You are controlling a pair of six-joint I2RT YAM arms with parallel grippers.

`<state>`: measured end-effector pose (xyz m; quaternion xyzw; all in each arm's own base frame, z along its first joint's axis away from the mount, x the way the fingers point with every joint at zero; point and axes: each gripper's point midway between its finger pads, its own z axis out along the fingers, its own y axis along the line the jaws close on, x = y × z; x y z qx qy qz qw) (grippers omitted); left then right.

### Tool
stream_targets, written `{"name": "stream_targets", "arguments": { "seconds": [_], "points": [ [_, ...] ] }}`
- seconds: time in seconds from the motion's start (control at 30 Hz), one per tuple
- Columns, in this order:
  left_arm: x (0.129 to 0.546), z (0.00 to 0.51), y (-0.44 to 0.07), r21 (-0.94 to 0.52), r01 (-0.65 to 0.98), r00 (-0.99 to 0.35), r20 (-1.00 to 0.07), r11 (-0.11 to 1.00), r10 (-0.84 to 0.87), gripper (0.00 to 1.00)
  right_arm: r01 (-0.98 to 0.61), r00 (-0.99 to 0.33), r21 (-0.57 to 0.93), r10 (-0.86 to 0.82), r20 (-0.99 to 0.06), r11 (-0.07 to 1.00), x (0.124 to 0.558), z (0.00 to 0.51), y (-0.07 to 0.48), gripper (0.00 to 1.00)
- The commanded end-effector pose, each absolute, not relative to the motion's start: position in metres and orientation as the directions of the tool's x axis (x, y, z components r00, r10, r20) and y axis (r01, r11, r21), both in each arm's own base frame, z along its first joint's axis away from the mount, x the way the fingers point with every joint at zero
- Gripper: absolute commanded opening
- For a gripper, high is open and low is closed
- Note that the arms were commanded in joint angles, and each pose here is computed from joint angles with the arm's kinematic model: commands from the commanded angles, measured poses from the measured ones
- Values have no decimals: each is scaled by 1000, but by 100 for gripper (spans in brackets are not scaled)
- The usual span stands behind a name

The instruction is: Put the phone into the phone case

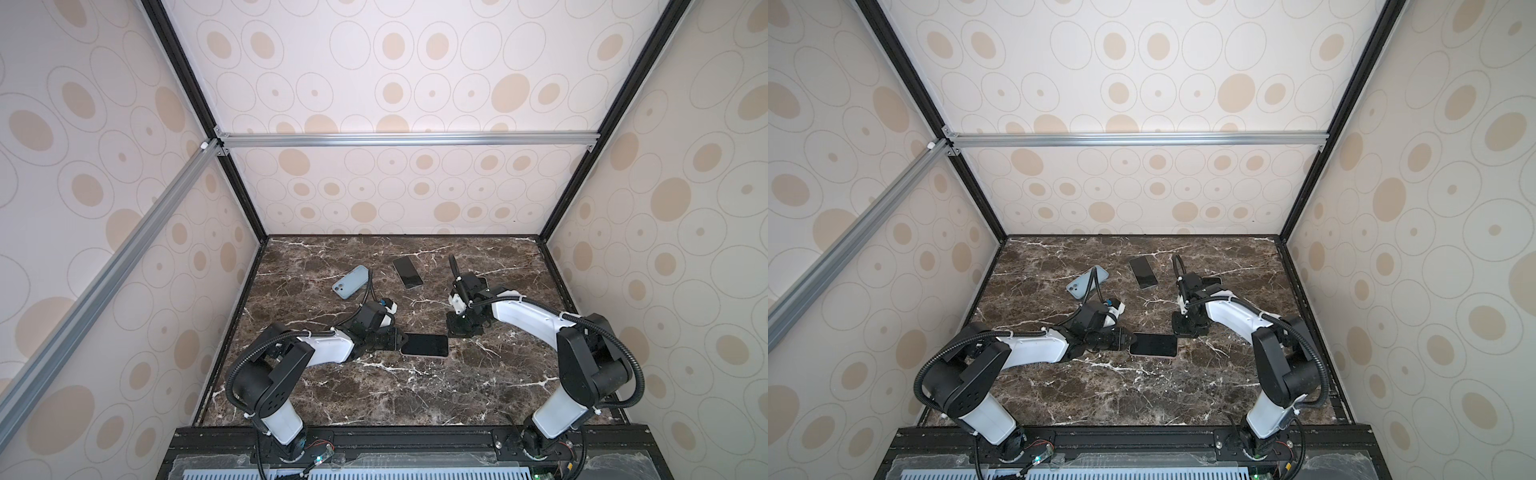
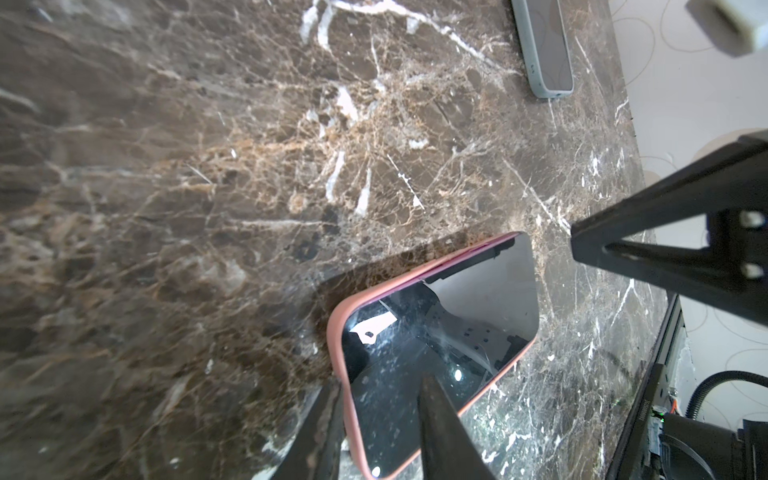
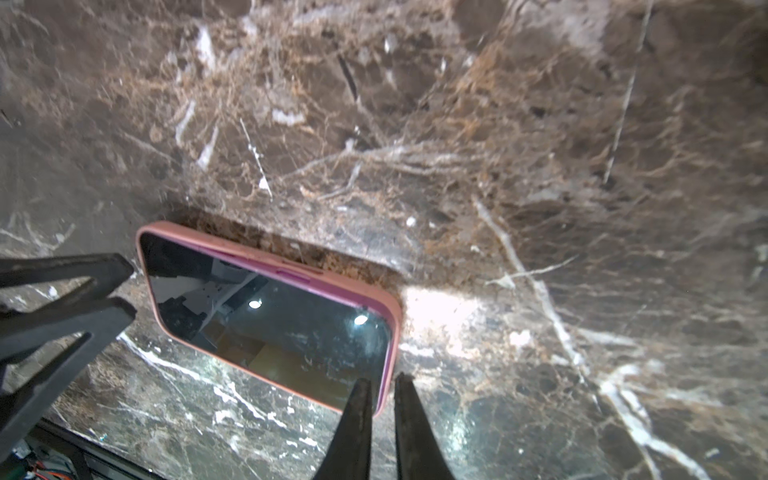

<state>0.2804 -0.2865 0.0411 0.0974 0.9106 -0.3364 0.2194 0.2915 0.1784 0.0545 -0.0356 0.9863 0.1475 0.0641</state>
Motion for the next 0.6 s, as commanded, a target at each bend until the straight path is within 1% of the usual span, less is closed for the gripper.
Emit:
{"name": "stream_targets", "arguments": {
  "seconds": [0.0,0.27,0.57],
  "points": [
    [286,41,-286,-545,338,-877,-479,767,47,32,-90,-992,302,-58,-115,949,289,46,180,14],
    [286,39,-288,-546,340,-880,-472,766,54,32,-79,-995,322,-57,-79,943,288,32,183,14],
    [283,34,-287,-548,340,-886,-460,765,65,29,-65,-997,306,-53,-47,950,284,17,180,14]
  ]
}}
